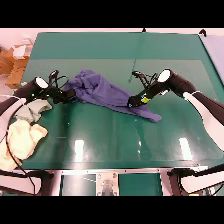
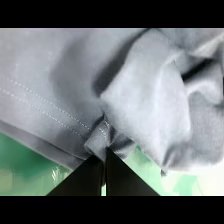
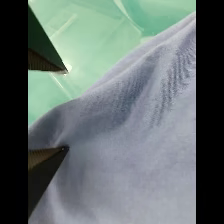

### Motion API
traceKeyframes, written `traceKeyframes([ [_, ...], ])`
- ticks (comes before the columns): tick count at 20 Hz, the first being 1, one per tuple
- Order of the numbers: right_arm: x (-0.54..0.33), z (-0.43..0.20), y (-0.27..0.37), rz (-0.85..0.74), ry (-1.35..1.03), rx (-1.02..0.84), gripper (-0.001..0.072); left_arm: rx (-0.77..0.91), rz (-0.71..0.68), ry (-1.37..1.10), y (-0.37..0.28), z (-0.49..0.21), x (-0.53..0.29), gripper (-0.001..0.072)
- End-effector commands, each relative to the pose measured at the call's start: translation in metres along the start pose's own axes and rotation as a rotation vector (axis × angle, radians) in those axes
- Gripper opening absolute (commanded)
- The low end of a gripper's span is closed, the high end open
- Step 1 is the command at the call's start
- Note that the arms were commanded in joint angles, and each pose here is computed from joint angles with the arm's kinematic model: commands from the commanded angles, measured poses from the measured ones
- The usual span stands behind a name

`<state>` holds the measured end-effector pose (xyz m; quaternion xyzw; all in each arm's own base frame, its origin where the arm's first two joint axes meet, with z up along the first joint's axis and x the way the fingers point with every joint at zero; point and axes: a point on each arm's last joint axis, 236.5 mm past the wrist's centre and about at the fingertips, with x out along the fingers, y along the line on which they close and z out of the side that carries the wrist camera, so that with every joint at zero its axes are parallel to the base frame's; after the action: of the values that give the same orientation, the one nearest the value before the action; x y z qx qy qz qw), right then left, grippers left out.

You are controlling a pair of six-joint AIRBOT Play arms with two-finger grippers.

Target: Fold the shirts.

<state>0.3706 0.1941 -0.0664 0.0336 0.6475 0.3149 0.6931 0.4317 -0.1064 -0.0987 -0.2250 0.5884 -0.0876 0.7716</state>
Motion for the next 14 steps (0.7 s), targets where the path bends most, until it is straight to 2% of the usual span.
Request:
traceKeyframes([
  [1, 0.009, 0.001, -0.01, -0.037, 0.006, -0.012, 0.0476, -0.005, -0.002, 0.016, 0.0, -0.004, 0.0, 0.0024],
  [4, 0.022, 0.0, -0.018, -0.054, 0.022, -0.01, 0.0465, -0.013, -0.01, 0.007, -0.002, -0.002, 0.0, 0.0024],
  [5, 0.024, 0.0, -0.018, -0.053, 0.026, -0.012, 0.0345, -0.012, -0.01, 0.009, -0.002, -0.002, 0.0, 0.0024],
  [7, 0.023, 0.005, -0.014, -0.054, 0.014, -0.015, 0.0017, -0.013, -0.012, 0.006, -0.003, -0.001, 0.0, 0.0024],
  [11, -0.011, 0.047, 0.006, 0.029, -0.108, 0.02, 0.001, -0.009, -0.026, -0.021, -0.01, 0.01, -0.005, 0.0022],
  [14, -0.056, 0.075, 0.009, 0.251, -0.244, 0.187, 0.0009, 0.028, -0.043, -0.019, -0.021, 0.018, -0.014, 0.0022],
])
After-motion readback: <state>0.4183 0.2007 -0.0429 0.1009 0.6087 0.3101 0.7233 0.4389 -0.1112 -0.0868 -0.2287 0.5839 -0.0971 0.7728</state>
